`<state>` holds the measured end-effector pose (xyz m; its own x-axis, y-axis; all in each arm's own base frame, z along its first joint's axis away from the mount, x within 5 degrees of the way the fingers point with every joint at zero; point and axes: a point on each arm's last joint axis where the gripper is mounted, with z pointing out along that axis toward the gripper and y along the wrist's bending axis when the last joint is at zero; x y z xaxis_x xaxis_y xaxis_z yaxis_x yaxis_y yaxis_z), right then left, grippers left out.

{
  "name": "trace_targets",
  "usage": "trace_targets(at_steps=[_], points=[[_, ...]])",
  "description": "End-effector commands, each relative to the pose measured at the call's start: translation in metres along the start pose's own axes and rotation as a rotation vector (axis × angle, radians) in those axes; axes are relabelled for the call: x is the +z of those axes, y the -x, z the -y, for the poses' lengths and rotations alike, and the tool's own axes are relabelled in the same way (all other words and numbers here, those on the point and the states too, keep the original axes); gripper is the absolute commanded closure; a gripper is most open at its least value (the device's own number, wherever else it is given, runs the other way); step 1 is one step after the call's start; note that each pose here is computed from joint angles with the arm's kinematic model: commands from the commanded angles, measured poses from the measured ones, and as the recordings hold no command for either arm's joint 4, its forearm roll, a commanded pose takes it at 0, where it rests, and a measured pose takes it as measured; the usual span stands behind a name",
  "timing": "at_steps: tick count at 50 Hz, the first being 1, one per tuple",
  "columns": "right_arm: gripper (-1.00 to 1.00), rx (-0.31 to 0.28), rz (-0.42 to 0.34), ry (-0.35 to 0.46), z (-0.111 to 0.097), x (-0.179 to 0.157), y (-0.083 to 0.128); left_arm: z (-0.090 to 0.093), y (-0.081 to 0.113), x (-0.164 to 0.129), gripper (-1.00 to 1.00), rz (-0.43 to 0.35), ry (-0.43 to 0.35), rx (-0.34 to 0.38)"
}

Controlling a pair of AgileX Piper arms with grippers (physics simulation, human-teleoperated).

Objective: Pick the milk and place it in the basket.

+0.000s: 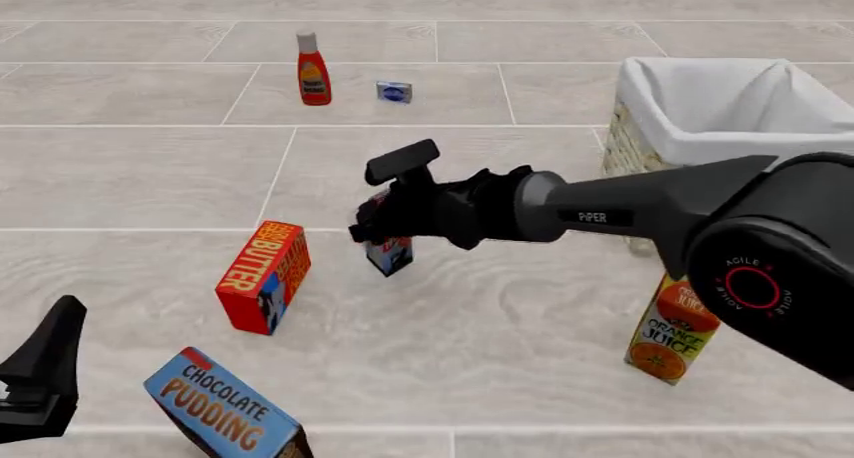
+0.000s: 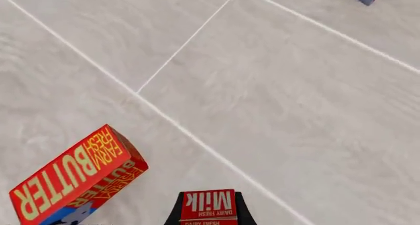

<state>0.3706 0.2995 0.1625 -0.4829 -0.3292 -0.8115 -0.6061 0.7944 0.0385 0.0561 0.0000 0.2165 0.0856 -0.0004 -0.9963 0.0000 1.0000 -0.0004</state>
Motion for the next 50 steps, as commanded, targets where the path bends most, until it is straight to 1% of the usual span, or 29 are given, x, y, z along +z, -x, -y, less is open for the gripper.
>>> trace_targets(at_steps=[1,5,6,7,8,25,26,30,36,37,42,45,46,47,50], points=[[1.00,0.020,-0.013,-0.005,0.003,0.003,-0.003,0.000,0.000,0.000,-1.00,0.000,0.000,0.000],[1.00,0.018,-0.009,-0.003,0.001,0.001,-0.002,0.000,0.000,0.000,-1.00,0.000,0.000,0.000],[1.00,0.003,0.029,-0.007,0.005,-0.018,0.009,0.000,0.000,0.000,-1.00,0.000,0.000,0.000],[1.00,-0.002,0.035,-0.009,0.005,-0.021,0.011,0.000,0.000,0.000,-1.00,0.000,0.000,0.000],[1.00,-0.018,0.084,-0.010,0.006,-0.046,0.024,0.000,0.000,0.000,-1.00,0.000,0.000,-0.001],[1.00,-0.037,0.181,-0.018,0.009,-0.098,0.049,0.000,0.000,0.000,-1.00,0.000,0.000,0.000],[1.00,-0.039,0.195,-0.020,0.010,-0.105,0.052,0.000,0.000,0.000,-1.00,0.000,0.000,0.000],[1.00,-0.037,0.213,-0.023,0.011,-0.116,0.057,0.000,0.000,0.000,-1.00,0.000,0.000,0.000],[1.00,-0.032,0.262,-0.034,0.015,-0.143,0.068,0.000,0.000,0.000,-1.00,0.000,0.000,0.000],[1.00,-0.032,0.262,-0.034,0.015,-0.143,0.068,0.000,0.000,0.000,-1.00,0.000,0.000,0.000],[1.00,-0.021,0.308,-0.045,0.019,-0.170,0.079,0.000,0.000,0.000,-1.00,0.000,0.000,0.000],[1.00,-0.017,0.321,-0.046,0.019,-0.178,0.081,0.000,0.000,0.000,-1.00,0.000,0.000,0.000],[1.00,-0.011,0.341,-0.051,0.021,-0.189,0.085,0.000,0.000,0.000,-1.00,0.000,0.000,0.000],[1.00,-0.011,0.341,-0.051,0.021,-0.189,0.085,0.000,0.000,0.000,-1.00,0.000,0.000,0.000],[1.00,-0.006,0.365,-0.060,0.024,-0.203,0.089,0.000,0.000,0.000,-1.00,0.000,0.000,0.000]])
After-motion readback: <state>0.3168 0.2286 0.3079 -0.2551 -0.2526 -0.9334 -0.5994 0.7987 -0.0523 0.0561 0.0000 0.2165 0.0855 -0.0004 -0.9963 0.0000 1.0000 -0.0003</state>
